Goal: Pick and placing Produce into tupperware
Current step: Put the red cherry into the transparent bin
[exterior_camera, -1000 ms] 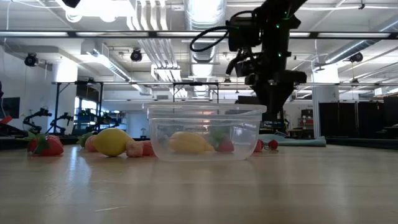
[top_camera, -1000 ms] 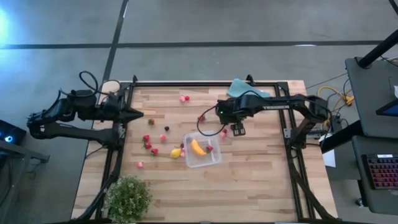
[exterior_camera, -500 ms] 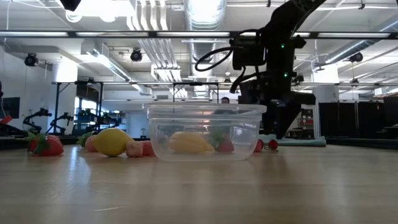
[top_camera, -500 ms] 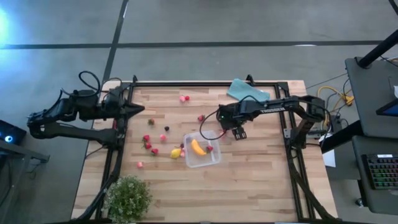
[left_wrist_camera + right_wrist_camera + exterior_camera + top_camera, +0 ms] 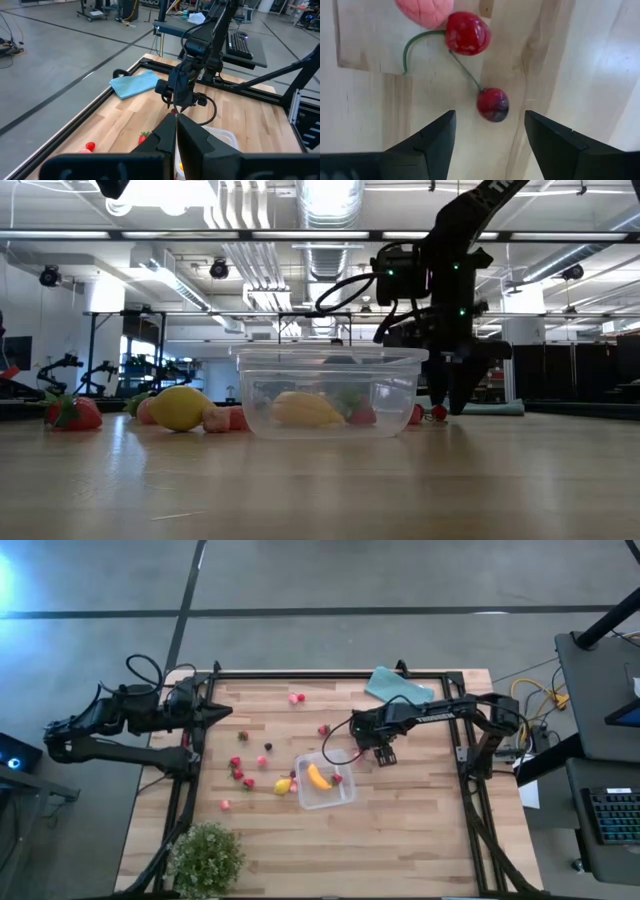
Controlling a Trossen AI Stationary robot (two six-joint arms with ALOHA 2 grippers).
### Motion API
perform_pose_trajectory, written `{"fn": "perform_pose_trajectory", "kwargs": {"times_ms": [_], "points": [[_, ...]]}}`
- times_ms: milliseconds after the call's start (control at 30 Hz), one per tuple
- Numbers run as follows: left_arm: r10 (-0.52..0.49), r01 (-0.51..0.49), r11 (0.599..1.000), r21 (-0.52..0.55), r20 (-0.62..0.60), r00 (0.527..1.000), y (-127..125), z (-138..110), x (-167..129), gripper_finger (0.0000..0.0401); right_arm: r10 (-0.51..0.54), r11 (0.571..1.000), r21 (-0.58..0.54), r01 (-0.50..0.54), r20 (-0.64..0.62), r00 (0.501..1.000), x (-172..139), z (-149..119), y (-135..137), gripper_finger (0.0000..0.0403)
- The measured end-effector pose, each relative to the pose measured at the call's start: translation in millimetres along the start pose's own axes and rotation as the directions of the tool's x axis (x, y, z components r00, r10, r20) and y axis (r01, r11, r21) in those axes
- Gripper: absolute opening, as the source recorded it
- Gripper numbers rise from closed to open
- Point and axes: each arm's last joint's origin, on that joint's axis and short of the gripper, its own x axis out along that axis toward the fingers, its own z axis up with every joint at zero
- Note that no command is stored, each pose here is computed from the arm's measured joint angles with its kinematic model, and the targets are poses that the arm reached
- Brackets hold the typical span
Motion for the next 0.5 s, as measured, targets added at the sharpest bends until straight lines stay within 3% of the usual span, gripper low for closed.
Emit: {"fn": "perform_pose_trajectory", "kwargs": {"times_ms": [500], "points": [[0.016, -0.016, 1.000, 0.001, 0.003, 1.000, 0.5, -0.1, -0.1, 0.0000, 0.014, 1.000, -0.001, -0.014, 0.000, 1.000, 9.4, -0.8, 2.1, 0.0226]]}}
